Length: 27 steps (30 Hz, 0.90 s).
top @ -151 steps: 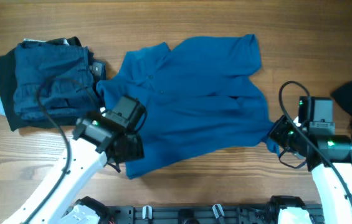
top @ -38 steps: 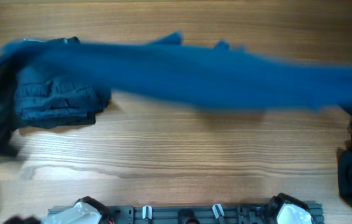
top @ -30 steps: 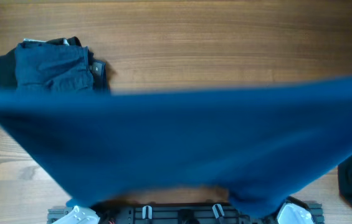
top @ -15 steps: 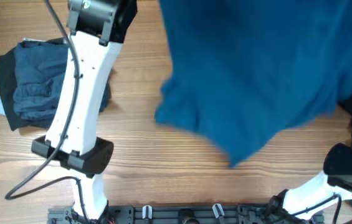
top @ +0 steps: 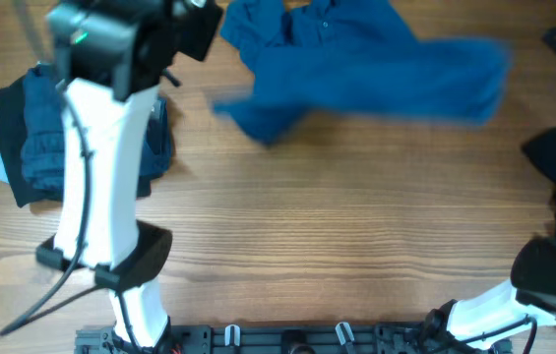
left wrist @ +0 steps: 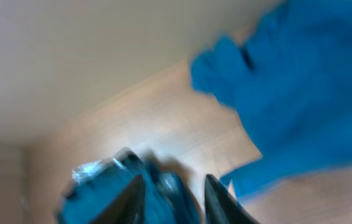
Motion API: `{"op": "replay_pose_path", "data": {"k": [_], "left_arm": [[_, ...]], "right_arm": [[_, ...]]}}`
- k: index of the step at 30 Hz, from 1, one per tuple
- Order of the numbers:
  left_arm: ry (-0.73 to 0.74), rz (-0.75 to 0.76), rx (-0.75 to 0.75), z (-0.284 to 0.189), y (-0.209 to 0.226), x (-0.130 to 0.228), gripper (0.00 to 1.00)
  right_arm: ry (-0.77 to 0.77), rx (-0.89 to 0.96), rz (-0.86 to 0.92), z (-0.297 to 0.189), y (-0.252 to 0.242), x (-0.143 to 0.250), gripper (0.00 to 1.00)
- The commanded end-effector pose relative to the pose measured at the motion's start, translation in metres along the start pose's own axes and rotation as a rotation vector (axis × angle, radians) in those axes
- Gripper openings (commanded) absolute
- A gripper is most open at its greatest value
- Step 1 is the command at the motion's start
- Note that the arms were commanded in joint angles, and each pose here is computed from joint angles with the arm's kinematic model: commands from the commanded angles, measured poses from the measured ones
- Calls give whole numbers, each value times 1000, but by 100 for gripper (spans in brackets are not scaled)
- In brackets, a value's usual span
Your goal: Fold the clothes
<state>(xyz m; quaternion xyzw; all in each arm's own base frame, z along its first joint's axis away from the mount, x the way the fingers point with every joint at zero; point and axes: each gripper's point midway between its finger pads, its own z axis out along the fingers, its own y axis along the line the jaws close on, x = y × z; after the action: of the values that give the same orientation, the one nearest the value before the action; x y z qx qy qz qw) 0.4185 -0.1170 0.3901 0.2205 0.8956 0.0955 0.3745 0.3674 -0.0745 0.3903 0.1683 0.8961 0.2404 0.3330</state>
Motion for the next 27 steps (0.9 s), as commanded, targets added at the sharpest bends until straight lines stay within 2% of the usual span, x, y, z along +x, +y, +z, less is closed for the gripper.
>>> {"op": "replay_pose_path", "data": {"k": [1,3,6,7,10,15,18,19,22,23,24,27], "left_arm": [[161,-141,67,1,-13,41,47],[212,-155,85,2,-13,57,39],[257,-185,171,-7,-23,77,63],[263,-193,199,-11,-26,81,75],[279,-220,309,-18,-42,89,86],[327,-256,355,-14,-53,99,81],[238,-262,327,-48,-42,97,84],[192,-271,320,-66,-37,96,84],[161,-278,314,-87,-35,107,84],[190,-279,302,-84,-35,116,86],[221,-284,299,-78,-38,123,93],[313,-362,348,-21,-64,137,98]], "right_arm": [[161,104,-111,35,-2,41,28],[203,166,-132,43,-4,55,32],[215,237,-132,42,-7,65,42],[206,236,-121,39,-5,65,47],[199,241,-97,37,-5,65,56],[166,231,-130,24,3,66,60],[10,246,-195,-33,25,73,64],[-75,287,-208,-64,28,81,66],[-144,312,-185,-96,26,120,66],[-148,347,-138,-96,13,138,66],[-143,364,-106,-90,2,151,69],[-106,331,-10,-28,-35,182,77]]}}
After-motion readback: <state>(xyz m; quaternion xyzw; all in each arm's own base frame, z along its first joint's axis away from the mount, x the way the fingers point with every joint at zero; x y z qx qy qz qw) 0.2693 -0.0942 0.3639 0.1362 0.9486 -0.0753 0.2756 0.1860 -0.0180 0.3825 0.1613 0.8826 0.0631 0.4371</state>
